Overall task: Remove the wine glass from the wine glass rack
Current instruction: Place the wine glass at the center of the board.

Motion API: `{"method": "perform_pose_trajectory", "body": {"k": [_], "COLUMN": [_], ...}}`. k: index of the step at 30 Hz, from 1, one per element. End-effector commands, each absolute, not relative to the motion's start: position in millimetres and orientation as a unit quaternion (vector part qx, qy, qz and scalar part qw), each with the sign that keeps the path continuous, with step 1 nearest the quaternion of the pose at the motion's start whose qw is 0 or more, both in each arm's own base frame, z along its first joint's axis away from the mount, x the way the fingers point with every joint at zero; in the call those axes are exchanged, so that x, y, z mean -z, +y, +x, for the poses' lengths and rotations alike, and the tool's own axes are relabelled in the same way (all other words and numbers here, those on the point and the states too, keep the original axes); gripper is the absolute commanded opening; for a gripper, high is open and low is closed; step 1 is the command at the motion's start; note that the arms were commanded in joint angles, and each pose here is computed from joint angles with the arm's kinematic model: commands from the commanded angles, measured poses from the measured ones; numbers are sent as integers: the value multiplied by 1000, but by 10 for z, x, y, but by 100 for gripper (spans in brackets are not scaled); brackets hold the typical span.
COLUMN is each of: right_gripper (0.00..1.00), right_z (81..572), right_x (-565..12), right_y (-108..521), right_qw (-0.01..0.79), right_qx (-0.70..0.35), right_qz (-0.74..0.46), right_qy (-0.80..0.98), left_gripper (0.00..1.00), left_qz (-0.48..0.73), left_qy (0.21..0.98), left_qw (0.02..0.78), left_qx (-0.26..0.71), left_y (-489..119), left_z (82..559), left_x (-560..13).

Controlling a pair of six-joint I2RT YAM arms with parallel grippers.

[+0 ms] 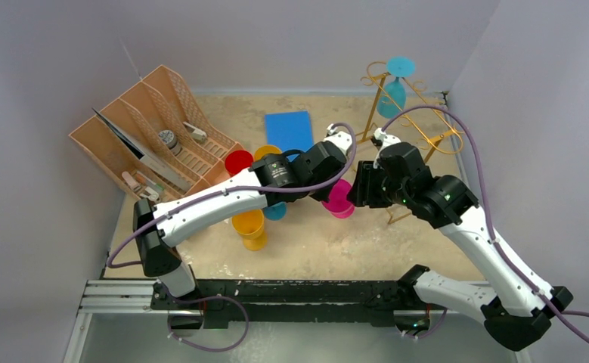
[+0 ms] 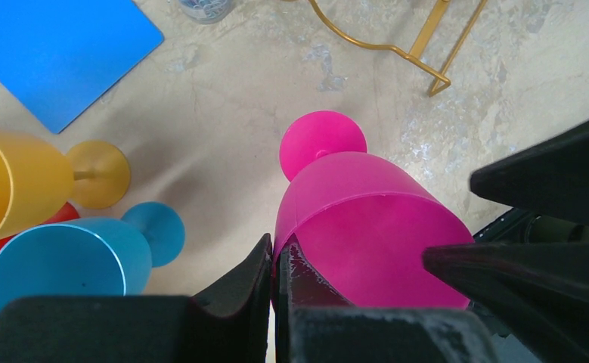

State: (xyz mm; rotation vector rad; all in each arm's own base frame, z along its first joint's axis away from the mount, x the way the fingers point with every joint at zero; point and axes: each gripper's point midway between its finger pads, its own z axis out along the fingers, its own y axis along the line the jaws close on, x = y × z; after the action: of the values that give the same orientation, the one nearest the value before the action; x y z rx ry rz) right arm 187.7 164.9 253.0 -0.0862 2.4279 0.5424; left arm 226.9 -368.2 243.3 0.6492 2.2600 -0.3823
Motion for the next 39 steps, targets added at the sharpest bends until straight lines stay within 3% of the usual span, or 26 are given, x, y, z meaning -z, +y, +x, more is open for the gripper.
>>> {"method": "perform_pose_trajectory", "body": {"k": [1,3,12,18,25,33,39], "right_gripper": [47,45,0,0,0,0,0], "right_z": [1998,2003,1996,1993,1925,1907,1910], "right_x": [-2502,-2485,-2334,-2341,-2295,-2150,-2122], "right_y": [1626,1627,1656,1655,1659,1704,1876], "right_qw": [338,336,317,315,298,283,285], "right_qx": [-195,-195,-190,-190,-188,-149,-122], "right_qz": [-3,3,5,6,-4,-34,-67], "right_qy": [921,921,929,930,936,947,948], "left_gripper": [0,0,2,33,59,76,84], "left_qz": [231,230,225,228,208,176,117], "left_qy": [872,873,872,862,852,833,840], "left_qw": [396,397,399,406,430,482,512], "left_qx": [170,166,170,200,215,208,136], "left_y": [-3781,-3780,-3736,-3735,-3586,-3138,-2389], "left_z": [2278,2275,2242,2178,2159,2138,2273], "left_x": [-2682,-2676,-2697,-2817,-2981,-3329,-3364]}}
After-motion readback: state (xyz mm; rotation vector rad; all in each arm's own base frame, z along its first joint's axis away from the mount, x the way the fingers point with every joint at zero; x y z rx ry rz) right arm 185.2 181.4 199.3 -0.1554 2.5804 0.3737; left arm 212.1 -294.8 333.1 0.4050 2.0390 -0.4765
